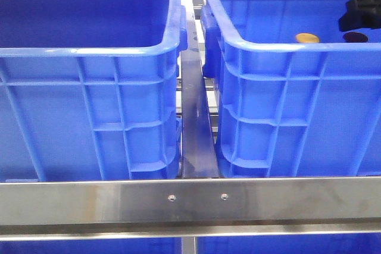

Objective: Pick red and yellow buttons and place in box
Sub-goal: 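Lower the red button beside the yellow one and open the right gripper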

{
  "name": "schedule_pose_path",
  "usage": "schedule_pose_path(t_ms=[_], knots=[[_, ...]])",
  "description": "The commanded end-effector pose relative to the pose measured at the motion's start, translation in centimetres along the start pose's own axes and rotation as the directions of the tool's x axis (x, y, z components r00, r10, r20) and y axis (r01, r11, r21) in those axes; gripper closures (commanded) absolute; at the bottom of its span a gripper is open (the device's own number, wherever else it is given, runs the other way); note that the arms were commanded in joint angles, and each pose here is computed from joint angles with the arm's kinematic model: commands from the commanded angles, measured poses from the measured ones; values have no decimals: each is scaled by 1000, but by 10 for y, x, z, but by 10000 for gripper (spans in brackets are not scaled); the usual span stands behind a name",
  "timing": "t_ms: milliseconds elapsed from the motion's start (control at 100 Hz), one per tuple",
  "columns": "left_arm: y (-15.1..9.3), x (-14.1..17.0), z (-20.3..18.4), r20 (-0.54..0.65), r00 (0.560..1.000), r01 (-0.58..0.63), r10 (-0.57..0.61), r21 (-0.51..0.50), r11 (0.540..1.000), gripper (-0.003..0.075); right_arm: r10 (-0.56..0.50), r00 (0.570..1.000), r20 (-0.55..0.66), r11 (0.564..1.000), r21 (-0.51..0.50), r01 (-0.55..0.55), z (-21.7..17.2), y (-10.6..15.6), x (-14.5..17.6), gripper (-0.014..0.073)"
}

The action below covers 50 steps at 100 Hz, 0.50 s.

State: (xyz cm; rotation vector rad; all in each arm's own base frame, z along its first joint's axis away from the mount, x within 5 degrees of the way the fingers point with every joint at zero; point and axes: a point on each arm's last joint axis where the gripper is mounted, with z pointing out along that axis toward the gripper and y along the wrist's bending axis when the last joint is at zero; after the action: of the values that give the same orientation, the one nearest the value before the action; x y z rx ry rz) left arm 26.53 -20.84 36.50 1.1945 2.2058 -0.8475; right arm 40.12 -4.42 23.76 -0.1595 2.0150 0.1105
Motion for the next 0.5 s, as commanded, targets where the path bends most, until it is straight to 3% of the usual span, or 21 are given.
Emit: schedule_pose_path(t_ms=[0,160,340,490], knots=[[-16,-12,-18,95,995,-22,21,13,1000,69,68,989,128,998,-1,-68,-32,4,-30,89],[-16,-12,-18,95,995,-22,21,13,1000,69,61,987,146,998,1,-62,-65,15,-28,134],[-15,-13,-18,98,995,-22,21,8,1000,113,57,984,169,998,1,-58,-105,30,-20,394],[-15,-13,-18,98,995,-22,21,8,1000,265,45,978,203,999,4,-46,-140,43,-11,564]])
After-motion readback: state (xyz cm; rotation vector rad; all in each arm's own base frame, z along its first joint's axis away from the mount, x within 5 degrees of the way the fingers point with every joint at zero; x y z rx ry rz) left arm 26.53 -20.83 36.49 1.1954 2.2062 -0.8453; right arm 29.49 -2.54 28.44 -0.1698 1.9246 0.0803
